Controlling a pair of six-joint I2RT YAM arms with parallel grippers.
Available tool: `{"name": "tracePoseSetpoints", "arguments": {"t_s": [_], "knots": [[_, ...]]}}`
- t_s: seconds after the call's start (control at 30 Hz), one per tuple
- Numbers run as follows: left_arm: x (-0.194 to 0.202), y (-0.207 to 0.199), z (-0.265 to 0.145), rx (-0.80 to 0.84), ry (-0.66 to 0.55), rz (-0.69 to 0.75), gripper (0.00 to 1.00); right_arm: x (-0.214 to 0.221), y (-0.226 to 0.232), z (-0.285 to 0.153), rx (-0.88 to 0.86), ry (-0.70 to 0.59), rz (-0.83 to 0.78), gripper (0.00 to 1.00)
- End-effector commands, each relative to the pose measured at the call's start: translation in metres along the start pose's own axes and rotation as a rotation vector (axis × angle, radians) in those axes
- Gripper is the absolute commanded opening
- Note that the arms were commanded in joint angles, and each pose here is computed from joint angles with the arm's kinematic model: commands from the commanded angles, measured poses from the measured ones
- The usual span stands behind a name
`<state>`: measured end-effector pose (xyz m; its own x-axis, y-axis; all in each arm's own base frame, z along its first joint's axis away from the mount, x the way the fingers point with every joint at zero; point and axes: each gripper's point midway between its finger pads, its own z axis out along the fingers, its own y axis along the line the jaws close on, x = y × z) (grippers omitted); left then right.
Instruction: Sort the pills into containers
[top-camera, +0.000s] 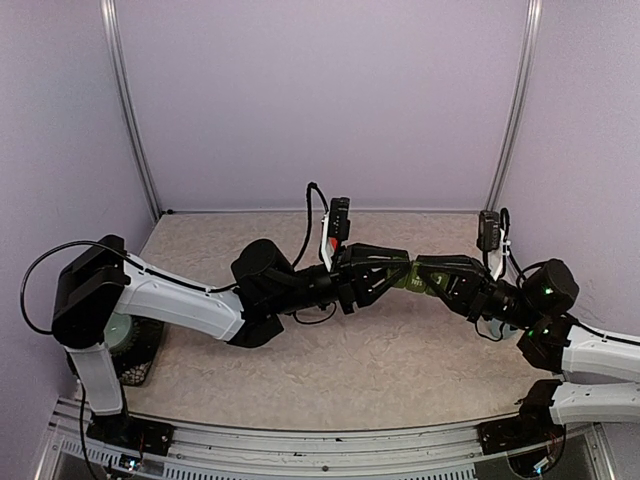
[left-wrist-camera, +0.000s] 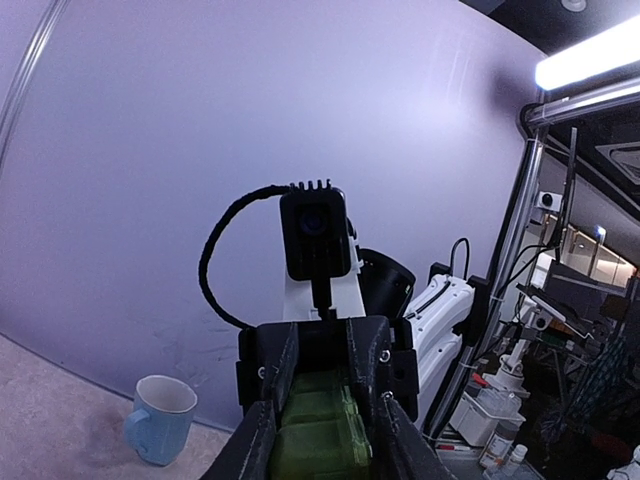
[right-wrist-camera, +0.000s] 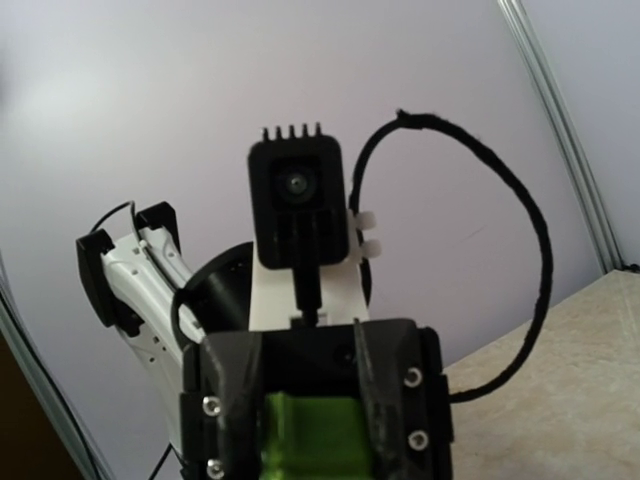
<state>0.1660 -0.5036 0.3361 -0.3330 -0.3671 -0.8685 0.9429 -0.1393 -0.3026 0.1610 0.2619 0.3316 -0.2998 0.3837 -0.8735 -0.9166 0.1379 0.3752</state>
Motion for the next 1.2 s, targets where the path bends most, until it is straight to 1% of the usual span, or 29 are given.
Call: {"name": "tracePoseSetpoints", "arguments": {"t_s": [0.0,0.03,0.1,0.17,0.23,0.3,0.37,0.47,0.5,0.57,0.7,0.9,1.03,1.17], "knots": [[0.000,-0.008,0.004,0.041,0.002,-0.013,0.34,-0.006,0.000,-0.002,-0.002,-0.047,0.016,0.13],[0.000,-0.008,0.005,0.039,0.002,-0.019,0.32,-0.005,0.000,-0.001,-0.003,-0.046,0.019,0.14],[-0.001,-0.006,0.005,0.034,0.003,-0.033,0.21,-0.003,-0.002,0.001,0.000,-0.031,0.021,0.16],[-0.005,-0.005,0.005,0.032,0.001,-0.051,0.11,0.003,-0.006,0.002,0.010,-0.010,0.021,0.21],[-0.008,-0.004,0.004,0.026,0.000,-0.066,0.09,0.006,-0.009,0.002,0.027,0.002,0.018,0.26],[-0.012,-0.003,0.003,0.018,0.004,-0.074,0.08,0.010,-0.013,0.002,0.045,0.022,0.015,0.36],[-0.014,-0.003,0.003,0.005,0.024,-0.081,0.09,0.017,-0.017,0.002,0.070,0.064,0.013,0.50],[-0.014,-0.002,0.001,-0.032,0.088,-0.078,0.08,0.024,-0.025,0.003,0.126,0.143,-0.004,0.72],[-0.014,-0.003,0.000,-0.042,0.105,-0.071,0.08,0.026,-0.027,0.002,0.146,0.172,-0.010,0.77],[-0.013,-0.004,-0.004,-0.058,0.150,-0.063,0.08,0.027,-0.026,0.001,0.161,0.221,-0.028,0.84],[-0.009,-0.007,-0.010,-0.061,0.243,-0.066,0.08,0.036,-0.017,0.000,0.129,0.337,-0.060,0.86],[0.005,-0.011,-0.017,-0.039,0.422,-0.069,0.08,0.058,0.005,-0.003,-0.002,0.502,-0.003,0.86],[0.020,-0.005,-0.024,-0.054,0.524,-0.080,0.08,0.066,0.013,-0.003,-0.065,0.555,0.049,0.85],[0.036,-0.003,-0.028,-0.035,0.591,-0.116,0.08,0.073,0.013,0.000,-0.092,0.587,0.084,0.79]]}}
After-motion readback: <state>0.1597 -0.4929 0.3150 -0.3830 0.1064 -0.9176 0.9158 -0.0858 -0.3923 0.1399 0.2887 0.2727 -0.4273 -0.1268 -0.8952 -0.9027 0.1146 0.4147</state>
